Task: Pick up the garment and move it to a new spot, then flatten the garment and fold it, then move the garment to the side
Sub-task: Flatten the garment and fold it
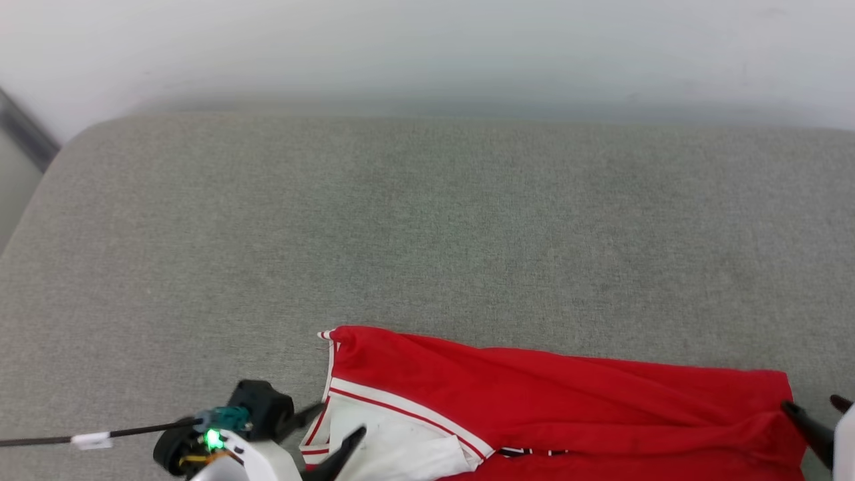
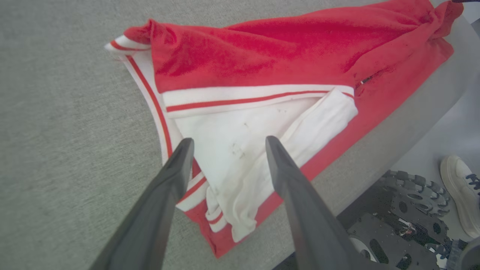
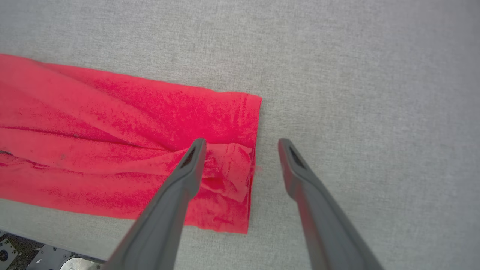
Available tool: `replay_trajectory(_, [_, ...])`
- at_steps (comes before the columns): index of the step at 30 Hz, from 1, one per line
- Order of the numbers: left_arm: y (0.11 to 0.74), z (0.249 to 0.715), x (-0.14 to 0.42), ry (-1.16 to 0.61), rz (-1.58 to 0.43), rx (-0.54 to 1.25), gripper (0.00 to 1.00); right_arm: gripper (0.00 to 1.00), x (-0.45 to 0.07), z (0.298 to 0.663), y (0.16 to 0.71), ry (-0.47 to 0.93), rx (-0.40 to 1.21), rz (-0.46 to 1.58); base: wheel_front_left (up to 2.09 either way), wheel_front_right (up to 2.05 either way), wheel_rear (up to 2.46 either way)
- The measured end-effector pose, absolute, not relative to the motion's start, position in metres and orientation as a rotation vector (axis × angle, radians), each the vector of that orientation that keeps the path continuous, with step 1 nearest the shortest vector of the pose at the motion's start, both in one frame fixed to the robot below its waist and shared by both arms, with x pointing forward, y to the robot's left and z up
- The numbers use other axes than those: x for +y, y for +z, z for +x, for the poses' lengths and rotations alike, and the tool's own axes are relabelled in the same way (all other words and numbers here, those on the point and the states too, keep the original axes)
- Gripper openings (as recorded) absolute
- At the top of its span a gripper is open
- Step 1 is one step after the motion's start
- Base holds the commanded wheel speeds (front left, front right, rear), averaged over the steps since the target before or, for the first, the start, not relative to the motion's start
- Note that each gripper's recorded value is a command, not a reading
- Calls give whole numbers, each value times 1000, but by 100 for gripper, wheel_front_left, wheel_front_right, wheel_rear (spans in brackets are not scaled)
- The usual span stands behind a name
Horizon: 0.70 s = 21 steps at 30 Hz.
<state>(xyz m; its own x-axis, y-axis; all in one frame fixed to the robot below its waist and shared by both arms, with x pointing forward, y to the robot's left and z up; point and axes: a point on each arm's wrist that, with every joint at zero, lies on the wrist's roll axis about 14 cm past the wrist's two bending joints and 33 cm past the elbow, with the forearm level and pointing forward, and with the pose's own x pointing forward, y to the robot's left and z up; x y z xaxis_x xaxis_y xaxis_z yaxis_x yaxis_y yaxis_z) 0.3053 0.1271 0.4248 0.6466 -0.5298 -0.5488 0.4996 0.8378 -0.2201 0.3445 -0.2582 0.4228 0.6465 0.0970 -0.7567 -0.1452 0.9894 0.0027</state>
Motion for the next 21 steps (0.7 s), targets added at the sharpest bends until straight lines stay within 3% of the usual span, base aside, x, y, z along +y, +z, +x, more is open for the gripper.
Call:
replay_trajectory(11, [528,361,157,-330,-126,44,100,100,-267,346,464,30,724,54,0,0,0])
replay_trajectory(14, [543,368,167,-247,-172,-42,100,100,-267,342,458,-9,738,85,0,0,0])
replay_trajectory(21, [580,374,192,-93,-34,-234,100,100,-258,338,434,-89,759,233,0,0,0])
